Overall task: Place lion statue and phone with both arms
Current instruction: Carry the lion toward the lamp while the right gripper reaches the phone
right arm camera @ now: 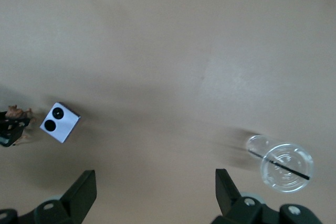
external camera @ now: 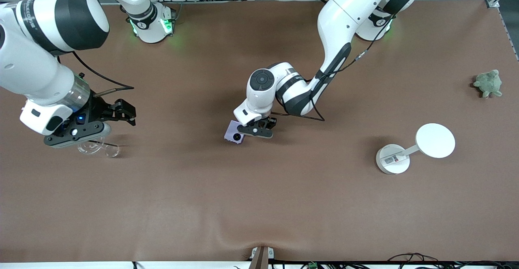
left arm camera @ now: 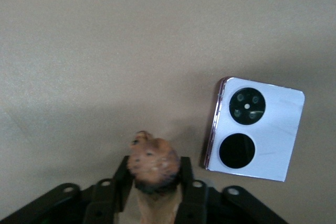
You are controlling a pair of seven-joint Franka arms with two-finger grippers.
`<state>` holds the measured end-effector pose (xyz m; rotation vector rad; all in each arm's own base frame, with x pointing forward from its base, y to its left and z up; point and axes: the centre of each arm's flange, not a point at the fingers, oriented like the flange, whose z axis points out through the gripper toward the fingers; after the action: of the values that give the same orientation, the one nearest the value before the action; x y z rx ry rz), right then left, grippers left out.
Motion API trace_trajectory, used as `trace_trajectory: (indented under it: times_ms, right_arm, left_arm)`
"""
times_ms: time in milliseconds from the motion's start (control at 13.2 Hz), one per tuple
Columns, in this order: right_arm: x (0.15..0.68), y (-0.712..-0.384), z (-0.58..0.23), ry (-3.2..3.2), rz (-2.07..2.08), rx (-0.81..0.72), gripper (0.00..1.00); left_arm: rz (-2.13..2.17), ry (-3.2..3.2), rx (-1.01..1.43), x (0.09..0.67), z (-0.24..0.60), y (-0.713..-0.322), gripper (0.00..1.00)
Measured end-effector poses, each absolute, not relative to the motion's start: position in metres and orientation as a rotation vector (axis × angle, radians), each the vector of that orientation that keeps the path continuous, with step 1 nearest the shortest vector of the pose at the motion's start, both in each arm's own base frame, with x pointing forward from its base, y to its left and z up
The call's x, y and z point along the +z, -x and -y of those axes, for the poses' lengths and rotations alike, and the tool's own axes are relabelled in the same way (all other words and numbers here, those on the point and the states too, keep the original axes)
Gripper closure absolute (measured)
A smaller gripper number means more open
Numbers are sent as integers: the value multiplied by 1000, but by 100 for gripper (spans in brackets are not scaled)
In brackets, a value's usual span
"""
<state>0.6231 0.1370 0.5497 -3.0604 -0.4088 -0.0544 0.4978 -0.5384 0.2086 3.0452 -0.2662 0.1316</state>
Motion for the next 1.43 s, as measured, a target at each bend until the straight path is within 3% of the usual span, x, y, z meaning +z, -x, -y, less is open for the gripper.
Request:
trace_trajectory:
  times_ms: [377, 604, 906, 1434]
  right_arm:
    - [526, -623, -163, 3044, 461, 24, 0]
    - [474, -623, -212, 3041, 531, 135, 0]
    - [435, -622, -252, 3089, 253, 196, 0]
    - [349, -624, -313, 3107, -219, 223, 0]
  left_arm:
    - [284, -3082, 200, 232, 528, -517, 63]
    - [150, -3156, 209, 295, 476, -560, 63]
    - [99, -3172, 204, 354, 390, -606, 63]
    - [124, -3168, -4, 313, 201, -659, 63]
